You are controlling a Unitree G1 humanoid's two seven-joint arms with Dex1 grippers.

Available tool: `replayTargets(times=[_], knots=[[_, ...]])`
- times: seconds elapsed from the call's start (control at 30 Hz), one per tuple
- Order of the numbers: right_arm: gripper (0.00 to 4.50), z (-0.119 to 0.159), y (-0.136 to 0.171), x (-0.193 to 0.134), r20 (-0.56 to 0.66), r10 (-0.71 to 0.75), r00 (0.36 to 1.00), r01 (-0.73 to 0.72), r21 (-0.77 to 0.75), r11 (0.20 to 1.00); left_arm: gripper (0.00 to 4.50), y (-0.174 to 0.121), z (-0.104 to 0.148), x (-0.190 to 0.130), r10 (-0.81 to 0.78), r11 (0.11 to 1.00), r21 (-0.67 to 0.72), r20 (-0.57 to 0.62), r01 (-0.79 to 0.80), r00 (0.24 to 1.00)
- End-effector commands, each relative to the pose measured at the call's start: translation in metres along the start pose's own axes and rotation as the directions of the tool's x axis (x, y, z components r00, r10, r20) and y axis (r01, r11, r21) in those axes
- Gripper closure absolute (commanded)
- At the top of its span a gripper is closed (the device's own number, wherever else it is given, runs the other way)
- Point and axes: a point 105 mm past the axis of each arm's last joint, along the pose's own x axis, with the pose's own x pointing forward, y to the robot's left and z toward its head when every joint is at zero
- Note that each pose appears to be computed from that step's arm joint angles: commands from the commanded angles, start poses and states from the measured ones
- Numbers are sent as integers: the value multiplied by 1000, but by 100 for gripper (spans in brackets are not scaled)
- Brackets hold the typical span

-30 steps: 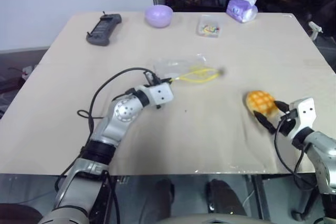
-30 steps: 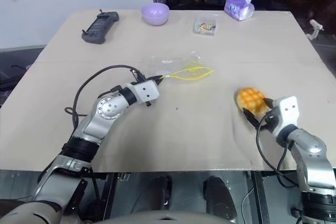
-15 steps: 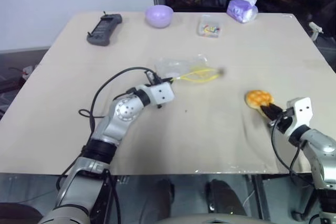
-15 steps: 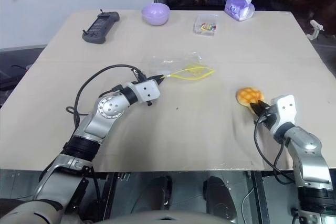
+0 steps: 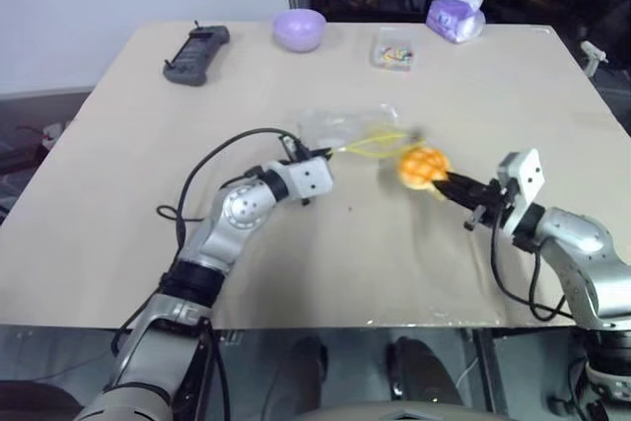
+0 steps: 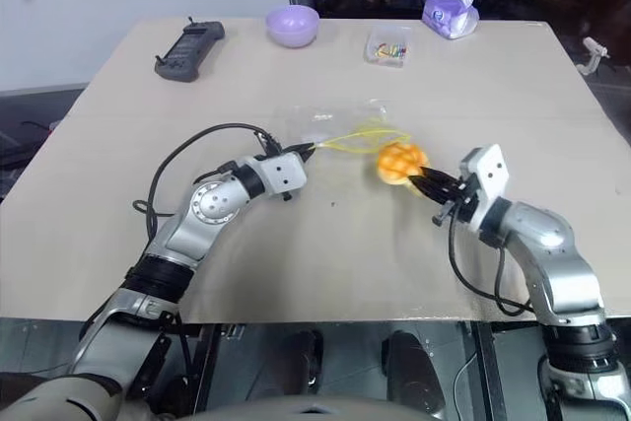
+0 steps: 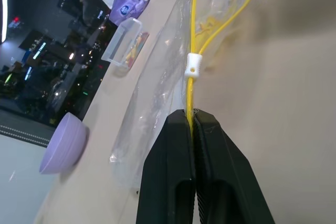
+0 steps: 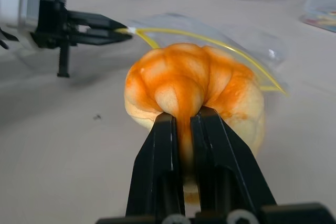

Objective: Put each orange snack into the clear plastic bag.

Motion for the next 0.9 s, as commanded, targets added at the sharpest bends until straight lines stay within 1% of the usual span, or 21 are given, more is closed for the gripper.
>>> replayTargets(times=[0.03,0.2,0.4,0.5,0.6,0.7,0.8,0.9], knots=[[449,7,-1,9,22,30,999,-30,-5,1000,450,9,16,3,26,999,17,73,-27,997],[449,1,-7,22,12,31,999,-31,-3,1000,450,7,26,3,30,1000,0,121,-30,992],[449,-3,-15,32,35,7,999,-10,63,998,450,2,35,0,10,1000,-14,171,-8,985],[449,-4,-21,37,40,-9,999,4,122,993,450,-9,41,-2,-40,999,-7,210,42,977],[449,-2,-24,43,54,-7,999,-4,189,982,450,-15,42,-4,-70,997,0,219,72,973],[449,1,-35,51,44,-45,998,32,263,964,450,-16,41,-4,-80,997,-2,222,82,972],[449,2,-41,62,25,-80,997,70,270,960,450,-18,45,-2,-84,996,-8,237,89,968],[449,4,-40,72,22,-93,995,84,273,958,450,-19,46,-1,-88,996,-10,242,93,966]])
